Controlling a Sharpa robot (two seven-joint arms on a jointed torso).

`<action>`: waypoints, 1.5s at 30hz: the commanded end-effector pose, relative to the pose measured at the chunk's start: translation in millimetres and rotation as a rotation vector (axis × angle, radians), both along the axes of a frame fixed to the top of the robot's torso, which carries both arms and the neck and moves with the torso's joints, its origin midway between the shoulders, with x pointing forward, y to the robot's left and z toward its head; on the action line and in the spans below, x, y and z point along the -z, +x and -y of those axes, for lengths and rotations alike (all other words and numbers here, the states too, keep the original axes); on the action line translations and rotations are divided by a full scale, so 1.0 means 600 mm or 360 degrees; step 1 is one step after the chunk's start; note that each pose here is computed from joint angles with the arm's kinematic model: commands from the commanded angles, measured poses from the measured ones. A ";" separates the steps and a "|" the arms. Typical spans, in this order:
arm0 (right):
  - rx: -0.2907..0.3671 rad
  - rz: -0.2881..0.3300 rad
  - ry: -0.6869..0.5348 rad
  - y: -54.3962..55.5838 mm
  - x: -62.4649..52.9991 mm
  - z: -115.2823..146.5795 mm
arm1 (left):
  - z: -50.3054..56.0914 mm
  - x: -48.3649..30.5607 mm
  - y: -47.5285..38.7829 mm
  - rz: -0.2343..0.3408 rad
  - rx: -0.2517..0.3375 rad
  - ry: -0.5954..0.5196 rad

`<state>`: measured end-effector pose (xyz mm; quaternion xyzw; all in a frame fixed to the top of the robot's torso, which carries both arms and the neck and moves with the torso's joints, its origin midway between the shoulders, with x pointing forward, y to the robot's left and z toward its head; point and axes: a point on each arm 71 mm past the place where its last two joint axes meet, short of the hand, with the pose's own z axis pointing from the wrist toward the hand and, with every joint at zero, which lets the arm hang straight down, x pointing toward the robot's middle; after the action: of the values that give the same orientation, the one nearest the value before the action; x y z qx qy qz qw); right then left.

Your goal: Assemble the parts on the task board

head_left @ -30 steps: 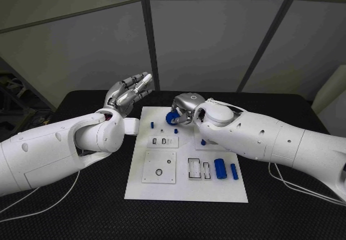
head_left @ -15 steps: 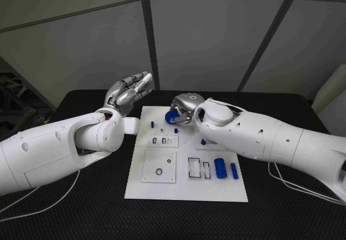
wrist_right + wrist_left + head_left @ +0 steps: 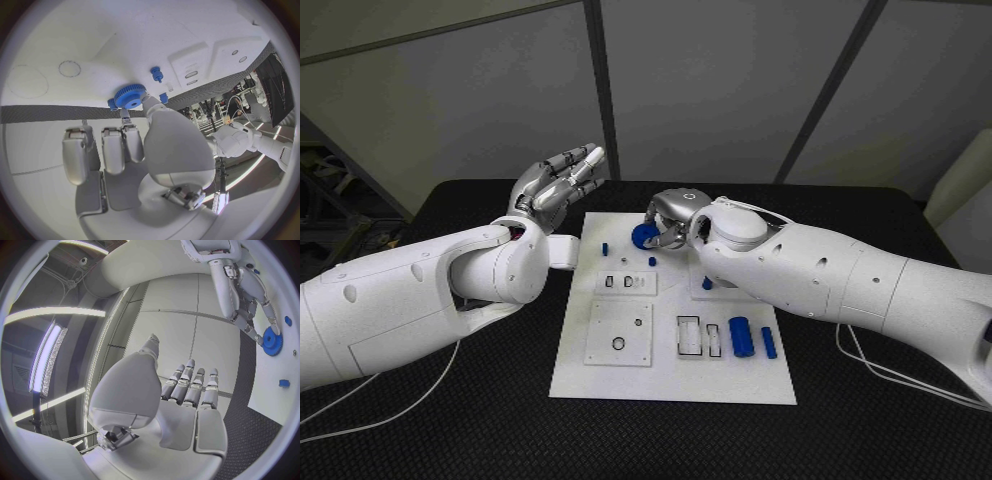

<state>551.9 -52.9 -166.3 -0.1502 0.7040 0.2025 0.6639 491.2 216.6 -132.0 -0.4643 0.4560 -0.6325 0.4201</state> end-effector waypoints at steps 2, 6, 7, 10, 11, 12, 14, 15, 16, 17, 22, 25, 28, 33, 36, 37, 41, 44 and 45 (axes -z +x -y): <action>0.0012 -0.0035 -0.0021 0.001 0.001 0.001 | 0.002 -0.003 0.000 0.0018 0.0020 0.0000; 0.0011 -0.0060 -0.0013 0.000 0.002 0.003 | 0.002 -0.003 0.000 0.0018 0.0021 0.0000; 0.0014 -0.0073 -0.0009 0.001 0.003 0.004 | 0.001 -0.003 0.000 0.0018 0.0020 0.0000; 0.0030 -0.0128 0.0015 0.002 0.006 0.008 | 0.001 -0.003 0.000 0.0018 0.0019 0.0001; 0.0035 -0.0144 0.0024 0.003 0.007 0.009 | 0.001 -0.003 0.000 0.0018 0.0019 0.0001; 0.0040 -0.0158 0.0031 0.004 0.008 0.010 | 0.001 -0.003 0.000 0.0018 0.0019 0.0001; 0.0053 -0.0185 0.0049 0.005 0.009 0.013 | 0.001 -0.003 0.000 0.0018 0.0019 0.0001; 0.0057 -0.0192 0.0055 0.005 0.010 0.015 | 0.001 -0.003 0.000 0.0018 0.0019 0.0001; 0.0060 -0.0198 0.0060 0.006 0.010 0.016 | 0.001 -0.003 0.000 0.0018 0.0019 0.0001; 0.0063 -0.0200 0.0064 0.006 0.010 0.017 | 0.001 -0.003 0.000 0.0018 0.0018 0.0001; 0.0082 -0.0174 0.0107 0.006 0.007 0.024 | 0.000 -0.003 0.000 0.0018 0.0016 0.0002; 0.0097 -0.0138 0.0143 0.006 0.003 0.031 | 0.000 -0.003 0.000 0.0018 0.0016 0.0002; 0.0104 -0.0075 0.0208 0.004 -0.004 0.040 | -0.001 -0.003 -0.001 0.0018 0.0016 0.0002; 0.0067 0.0029 0.0398 -0.004 -0.019 0.062 | -0.003 -0.003 -0.001 0.0018 0.0013 0.0003; 0.0016 0.0060 0.0516 -0.015 -0.028 0.090 | -0.005 -0.003 -0.001 0.0018 0.0010 0.0004; -0.0008 0.0062 0.0557 -0.020 -0.031 0.105 | -0.006 -0.003 -0.001 0.0018 0.0010 0.0004; -0.0058 0.0011 0.0730 -0.039 -0.039 0.180 | -0.011 -0.002 0.000 0.0020 0.0008 0.0011; -0.0022 -0.0078 0.0833 -0.042 -0.038 0.232 | -0.012 -0.001 0.001 0.0025 0.0017 0.0019; -0.0004 -0.0113 0.0863 -0.041 -0.036 0.249 | -0.012 0.000 0.002 0.0027 0.0025 0.0023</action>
<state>529.5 -200.6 -149.4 -0.0004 0.6664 0.3147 0.6759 492.3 226.0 -133.3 -0.4662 0.4560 -0.6271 0.4261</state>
